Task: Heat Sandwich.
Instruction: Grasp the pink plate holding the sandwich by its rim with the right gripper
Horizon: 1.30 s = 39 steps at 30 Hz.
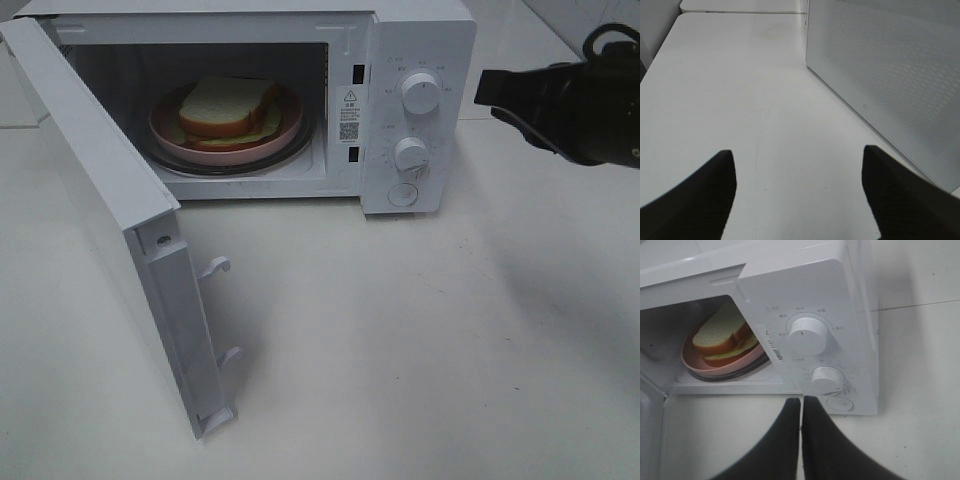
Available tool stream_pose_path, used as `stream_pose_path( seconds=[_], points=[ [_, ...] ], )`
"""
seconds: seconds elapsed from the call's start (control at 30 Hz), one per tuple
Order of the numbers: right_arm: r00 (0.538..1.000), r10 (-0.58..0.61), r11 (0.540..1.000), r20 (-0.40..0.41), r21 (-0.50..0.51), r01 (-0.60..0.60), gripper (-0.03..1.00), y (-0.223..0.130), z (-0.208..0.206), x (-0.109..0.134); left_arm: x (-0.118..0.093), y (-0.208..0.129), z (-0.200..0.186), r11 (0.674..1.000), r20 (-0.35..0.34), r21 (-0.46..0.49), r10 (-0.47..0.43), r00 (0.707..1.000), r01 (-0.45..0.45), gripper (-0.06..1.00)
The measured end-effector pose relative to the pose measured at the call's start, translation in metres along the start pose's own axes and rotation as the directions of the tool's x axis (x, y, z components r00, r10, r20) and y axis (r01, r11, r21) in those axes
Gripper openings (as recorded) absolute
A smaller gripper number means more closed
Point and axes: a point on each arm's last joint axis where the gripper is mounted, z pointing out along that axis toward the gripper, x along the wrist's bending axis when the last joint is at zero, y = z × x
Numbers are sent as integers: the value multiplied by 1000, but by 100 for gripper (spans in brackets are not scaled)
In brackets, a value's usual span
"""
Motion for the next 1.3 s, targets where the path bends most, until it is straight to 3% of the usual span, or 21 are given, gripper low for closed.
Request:
stream_pose_path(
  seconds=[0.2, 0.43, 0.57, 0.63, 0.67, 0.73, 0.77, 0.8, 0.9, 0.93, 0.97, 1.03, 1.07, 1.1, 1.13, 1.17, 1.2, 1.23, 1.27, 1.3],
  points=[
    [999, -32, 995, -7, 97, 32, 5, 21, -1, -1, 0, 0, 0, 1000, 0, 0, 0, 1000, 0, 65],
    [987, -155, 951, -41, 265, 160, 14, 30, -9, -4, 0, 0, 0, 1000, 0, 0, 0, 1000, 0, 65],
    [975, -209, 912, -72, 344, 221, 26, 33, -14, 0, 0, 0, 0, 1000, 0, 0, 0, 1000, 0, 65],
    [966, -242, 873, -95, 414, 259, 41, 36, -19, 1, 0, 0, 0, 1000, 0, 0, 0, 1000, 0, 65],
    [966, -242, 873, -95, 414, 259, 41, 36, -19, 1, 0, 0, 0, 1000, 0, 0, 0, 1000, 0, 65],
    [957, -265, 845, -116, 451, 288, 51, 38, -22, 3, 0, 0, 0, 1000, 0, 0, 0, 1000, 0, 65],
    [947, -289, 812, -141, 487, 320, 61, 38, -26, 4, 0, 0, 0, 1000, 0, 0, 0, 1000, 0, 65],
    [947, -289, 812, -141, 487, 320, 61, 38, -26, 4, 0, 0, 0, 1000, 0, 0, 0, 1000, 0, 65],
    [923, -332, 748, -192, 543, 382, 74, 34, -31, 3, 0, 0, 0, 1000, 0, 0, 0, 1000, 0, 65],
    [899, -365, 695, -242, 572, 436, 78, 30, -34, 3, 0, 0, 0, 1000, 0, 0, 0, 1000, 0, 65],
    [899, -365, 695, -242, 572, 436, 78, 30, -34, 3, 0, 0, 0, 1000, 0, 0, 0, 1000, 0, 65],
    [864, -406, 642, -299, 580, 502, 79, 27, -36, 3, 0, 0, 0, 1000, 0, 0, 0, 1000, 0, 65],
    [814, -452, 583, -364, 570, 578, 79, 25, -38, 3, 0, 0, 0, 1000, 0, 0, 0, 1000, 0, 65],
    [814, -452, 583, -364, 570, 578, 79, 25, -38, 3, 0, 0, 0, 1000, 0, 0, 0, 1000, 0, 65],
    [785, -475, 552, -397, 560, 618, 78, 24, -39, 2, 0, 0, 0, 1000, 0, 0, 0, 1000, 0, 65],
    [741, -504, 507, -444, 542, 670, 77, 23, -40, 2, 0, 0, 0, 1000, 0, 0, 0, 1000, 0, 65],
    [634, -558, 409, -535, 488, 771, 76, 20, -42, 2, 0, 0, 0, 1000, 0, 0, 0, 1000, 0, 65],
    [580, -579, 364, -573, 454, 813, 76, 20, -43, 2, 0, 0, 0, 1000, 0, 0, 0, 1000, 0, 65],
    [580, -579, 364, -573, 454, 813, 76, 20, -43, 2, 0, 0, 0, 1000, 0, 0, 0, 1000, 0, 65],
    [540, -593, 332, -598, 429, 840, 75, 20, -44, 2, 0, 0, 0, 1000, 0, 0, 0, 1000, 0, 65]
  ],
)
